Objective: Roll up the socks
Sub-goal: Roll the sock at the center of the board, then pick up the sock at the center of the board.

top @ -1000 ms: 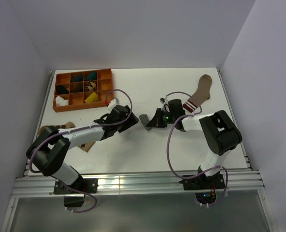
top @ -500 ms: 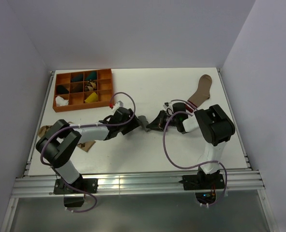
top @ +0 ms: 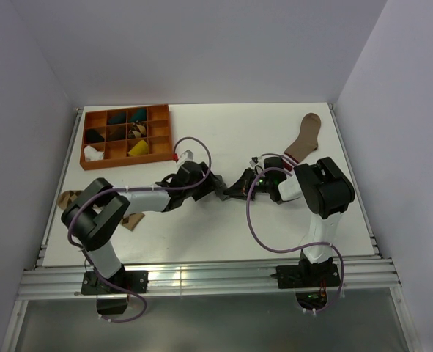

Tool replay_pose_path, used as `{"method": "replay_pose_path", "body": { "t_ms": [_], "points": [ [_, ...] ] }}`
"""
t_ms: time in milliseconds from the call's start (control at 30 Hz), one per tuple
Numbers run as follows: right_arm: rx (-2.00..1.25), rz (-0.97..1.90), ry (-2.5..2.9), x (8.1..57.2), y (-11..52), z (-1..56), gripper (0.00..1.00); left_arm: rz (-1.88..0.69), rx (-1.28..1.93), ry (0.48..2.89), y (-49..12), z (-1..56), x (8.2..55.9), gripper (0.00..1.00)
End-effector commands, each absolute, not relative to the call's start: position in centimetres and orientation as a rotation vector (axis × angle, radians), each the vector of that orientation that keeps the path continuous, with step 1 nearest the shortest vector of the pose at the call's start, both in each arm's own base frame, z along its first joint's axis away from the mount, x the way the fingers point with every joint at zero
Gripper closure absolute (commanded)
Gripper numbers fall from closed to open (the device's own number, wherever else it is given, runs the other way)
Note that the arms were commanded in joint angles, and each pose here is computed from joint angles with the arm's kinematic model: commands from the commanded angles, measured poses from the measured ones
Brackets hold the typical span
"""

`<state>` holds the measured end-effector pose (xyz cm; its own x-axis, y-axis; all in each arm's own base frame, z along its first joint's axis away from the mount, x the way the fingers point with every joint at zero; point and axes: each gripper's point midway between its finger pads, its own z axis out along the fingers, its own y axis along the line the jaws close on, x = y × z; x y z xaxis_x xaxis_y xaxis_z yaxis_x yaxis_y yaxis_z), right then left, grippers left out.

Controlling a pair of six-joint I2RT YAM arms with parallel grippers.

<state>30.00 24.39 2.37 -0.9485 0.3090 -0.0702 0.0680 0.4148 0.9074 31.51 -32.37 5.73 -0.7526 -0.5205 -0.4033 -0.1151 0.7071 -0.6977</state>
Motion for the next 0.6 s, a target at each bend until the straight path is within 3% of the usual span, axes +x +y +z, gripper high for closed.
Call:
{"method": "replay_pose_path", "body": {
  "t_ms": [0,567],
  "points": [
    [0.372,1.493,2.478,30.2,23.7,1.1,1.00,-0.948,-0.442,2.256,-34.3,7.2,32.7,0.32],
    [0.364,1.502,2.479,30.1,23.9,1.1,1.00,-0.896,-0.414,2.314,-35.5,4.5,33.6,0.34]
  ]
}}
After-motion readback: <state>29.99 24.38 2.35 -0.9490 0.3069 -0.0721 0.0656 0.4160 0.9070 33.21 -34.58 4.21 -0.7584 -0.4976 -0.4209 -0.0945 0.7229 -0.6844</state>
